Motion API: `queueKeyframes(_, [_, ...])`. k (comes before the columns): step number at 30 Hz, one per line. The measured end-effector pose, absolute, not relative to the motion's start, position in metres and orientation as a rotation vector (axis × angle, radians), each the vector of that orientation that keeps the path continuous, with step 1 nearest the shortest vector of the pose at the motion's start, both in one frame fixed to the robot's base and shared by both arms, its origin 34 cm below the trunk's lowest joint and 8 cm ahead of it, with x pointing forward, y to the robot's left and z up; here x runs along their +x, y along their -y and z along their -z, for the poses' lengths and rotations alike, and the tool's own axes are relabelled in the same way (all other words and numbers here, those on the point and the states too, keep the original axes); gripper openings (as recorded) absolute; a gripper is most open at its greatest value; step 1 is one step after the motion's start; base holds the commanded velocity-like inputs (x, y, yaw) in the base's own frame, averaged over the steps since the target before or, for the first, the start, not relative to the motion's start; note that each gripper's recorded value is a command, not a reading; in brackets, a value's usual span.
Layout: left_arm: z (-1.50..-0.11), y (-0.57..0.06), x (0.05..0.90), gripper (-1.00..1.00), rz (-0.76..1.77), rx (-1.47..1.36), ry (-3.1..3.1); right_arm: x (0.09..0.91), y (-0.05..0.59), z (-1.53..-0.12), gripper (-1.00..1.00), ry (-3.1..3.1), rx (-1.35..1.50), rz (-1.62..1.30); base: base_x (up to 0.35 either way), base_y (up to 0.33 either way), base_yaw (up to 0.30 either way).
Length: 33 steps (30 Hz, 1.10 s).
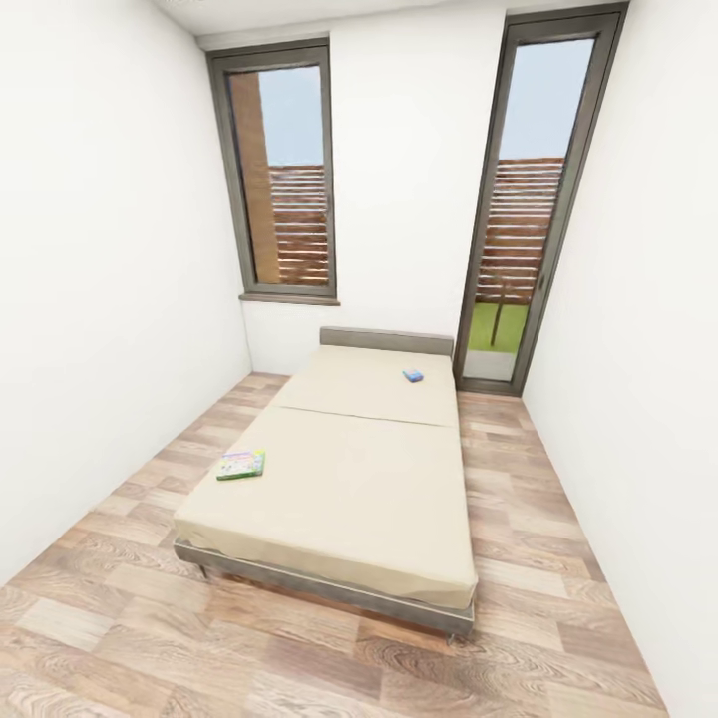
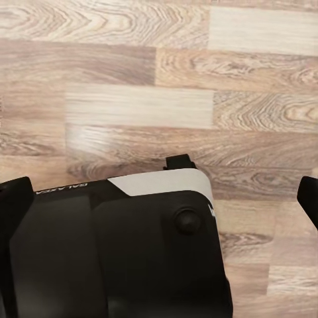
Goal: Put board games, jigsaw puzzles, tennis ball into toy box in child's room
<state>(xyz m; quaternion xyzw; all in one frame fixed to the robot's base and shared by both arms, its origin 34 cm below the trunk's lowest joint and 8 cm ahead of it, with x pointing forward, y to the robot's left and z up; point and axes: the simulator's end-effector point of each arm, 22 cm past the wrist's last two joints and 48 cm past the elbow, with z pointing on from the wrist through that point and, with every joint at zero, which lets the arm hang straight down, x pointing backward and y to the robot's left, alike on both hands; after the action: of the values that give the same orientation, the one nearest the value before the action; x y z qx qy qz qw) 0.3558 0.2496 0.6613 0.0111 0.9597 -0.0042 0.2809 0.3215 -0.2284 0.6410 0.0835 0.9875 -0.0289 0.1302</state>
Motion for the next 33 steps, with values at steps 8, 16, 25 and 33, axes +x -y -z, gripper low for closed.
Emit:
queueKeyframes(8, [-0.661,-0.250,0.356,1.00,0.011,0.030,-2.572,0.322,0.228,-0.641,1.00,-2.869,0.243,0.084,0.000,0.000,0.262])
queueKeyframes(16, [-0.661,-0.251,0.355,1.00,0.016,0.025,-2.578,0.323,0.228,-0.641,1.00,-2.865,0.243,0.081,0.000,0.000,0.286])
queueKeyframes(25, [-0.661,-0.271,0.358,1.00,-0.020,-0.018,-2.580,0.360,0.233,-0.655,1.00,-2.795,0.262,0.077,0.000,0.000,0.289])
queueKeyframes(33, [-0.696,-0.316,0.438,1.00,-0.081,-0.145,-2.562,0.458,0.251,-0.724,1.00,-2.721,0.272,0.072,0.000,0.000,0.094])
